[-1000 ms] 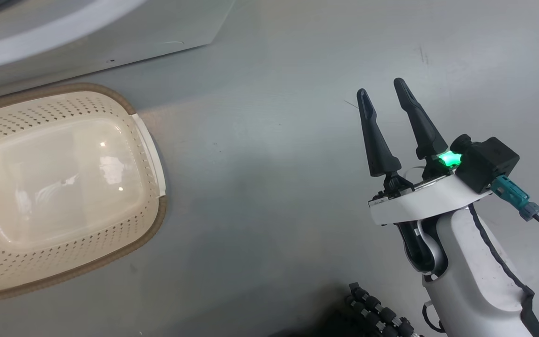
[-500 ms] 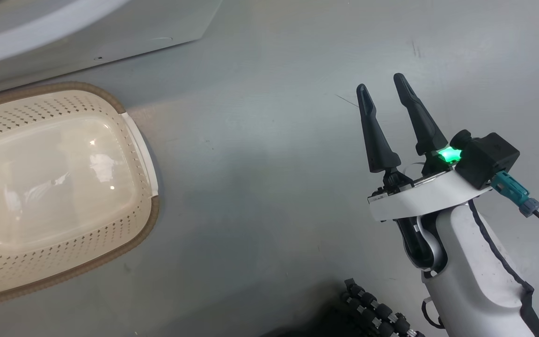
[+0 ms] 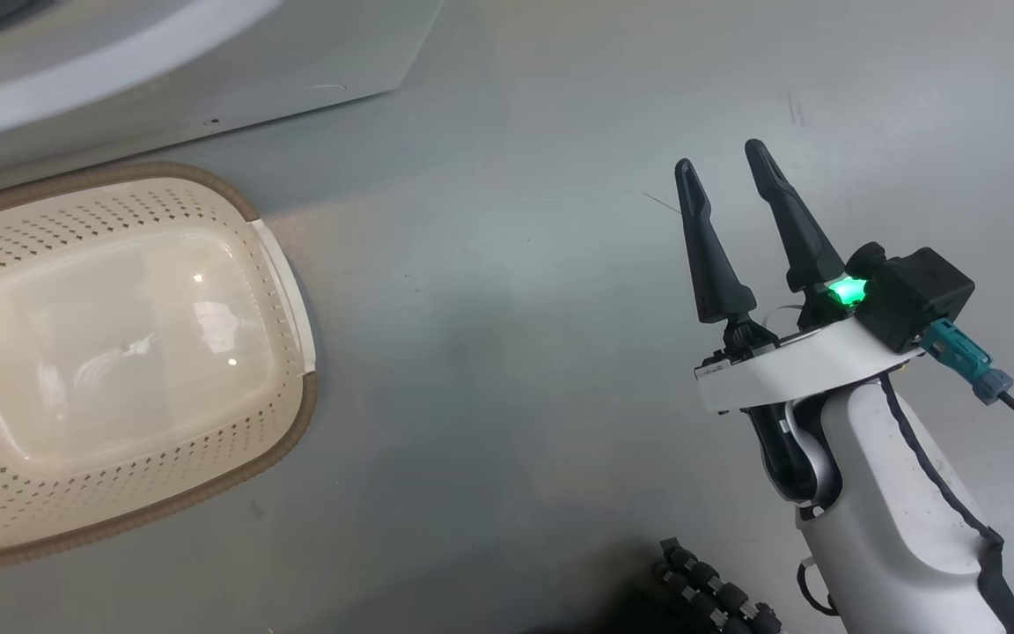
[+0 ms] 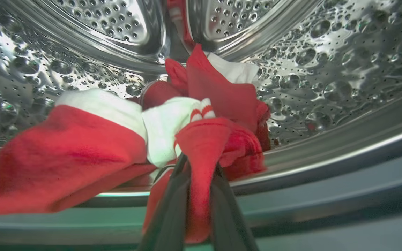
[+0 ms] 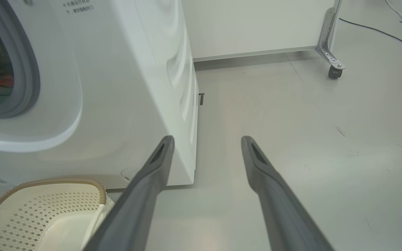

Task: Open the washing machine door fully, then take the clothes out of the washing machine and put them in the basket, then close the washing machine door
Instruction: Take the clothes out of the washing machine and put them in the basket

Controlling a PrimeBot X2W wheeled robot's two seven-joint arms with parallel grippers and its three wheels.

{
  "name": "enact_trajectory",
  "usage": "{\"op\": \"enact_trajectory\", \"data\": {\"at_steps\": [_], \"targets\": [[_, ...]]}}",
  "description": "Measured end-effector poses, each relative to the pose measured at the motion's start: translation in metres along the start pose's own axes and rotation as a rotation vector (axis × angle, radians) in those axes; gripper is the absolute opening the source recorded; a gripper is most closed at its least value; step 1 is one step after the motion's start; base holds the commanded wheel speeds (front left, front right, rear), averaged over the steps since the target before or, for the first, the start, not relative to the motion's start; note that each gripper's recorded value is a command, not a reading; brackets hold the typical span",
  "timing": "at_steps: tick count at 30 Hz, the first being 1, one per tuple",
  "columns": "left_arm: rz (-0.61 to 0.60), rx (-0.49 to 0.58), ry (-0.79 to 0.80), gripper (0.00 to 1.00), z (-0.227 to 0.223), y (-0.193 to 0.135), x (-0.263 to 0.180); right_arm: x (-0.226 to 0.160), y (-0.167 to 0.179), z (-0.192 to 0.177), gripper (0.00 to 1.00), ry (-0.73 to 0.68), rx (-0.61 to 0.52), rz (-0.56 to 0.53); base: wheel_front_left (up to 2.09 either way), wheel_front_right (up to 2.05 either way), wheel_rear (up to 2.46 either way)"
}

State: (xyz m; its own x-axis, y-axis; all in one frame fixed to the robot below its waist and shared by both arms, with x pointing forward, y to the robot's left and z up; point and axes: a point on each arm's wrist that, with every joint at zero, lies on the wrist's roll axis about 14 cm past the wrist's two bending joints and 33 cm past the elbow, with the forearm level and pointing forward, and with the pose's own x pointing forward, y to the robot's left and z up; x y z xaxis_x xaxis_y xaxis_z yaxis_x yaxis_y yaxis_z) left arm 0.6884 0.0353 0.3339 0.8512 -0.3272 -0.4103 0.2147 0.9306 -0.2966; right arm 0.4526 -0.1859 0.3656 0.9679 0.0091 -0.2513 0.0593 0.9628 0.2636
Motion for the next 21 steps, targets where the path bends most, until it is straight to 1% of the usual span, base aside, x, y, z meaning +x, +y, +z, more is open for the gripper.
{"op": "enact_trajectory", "data": {"at_steps": [10, 18, 21], "targets": [[-0.003, 0.014, -0.119, 0.0, 0.023, -0.006, -0.019, 0.001, 0.008, 0.009, 1.0, -0.024, -0.036, 0.028, 0.0, 0.0, 0.0], [-0.019, 0.026, -0.22, 0.0, 0.036, -0.016, -0.044, 0.001, 0.017, 0.013, 1.0, -0.034, -0.057, 0.053, 0.0, 0.0, 0.0], [-0.014, 0.042, -0.261, 0.0, 0.041, -0.015, -0.056, -0.001, 0.022, 0.013, 1.0, -0.035, -0.066, 0.068, 0.0, 0.0, 0.0]]}}
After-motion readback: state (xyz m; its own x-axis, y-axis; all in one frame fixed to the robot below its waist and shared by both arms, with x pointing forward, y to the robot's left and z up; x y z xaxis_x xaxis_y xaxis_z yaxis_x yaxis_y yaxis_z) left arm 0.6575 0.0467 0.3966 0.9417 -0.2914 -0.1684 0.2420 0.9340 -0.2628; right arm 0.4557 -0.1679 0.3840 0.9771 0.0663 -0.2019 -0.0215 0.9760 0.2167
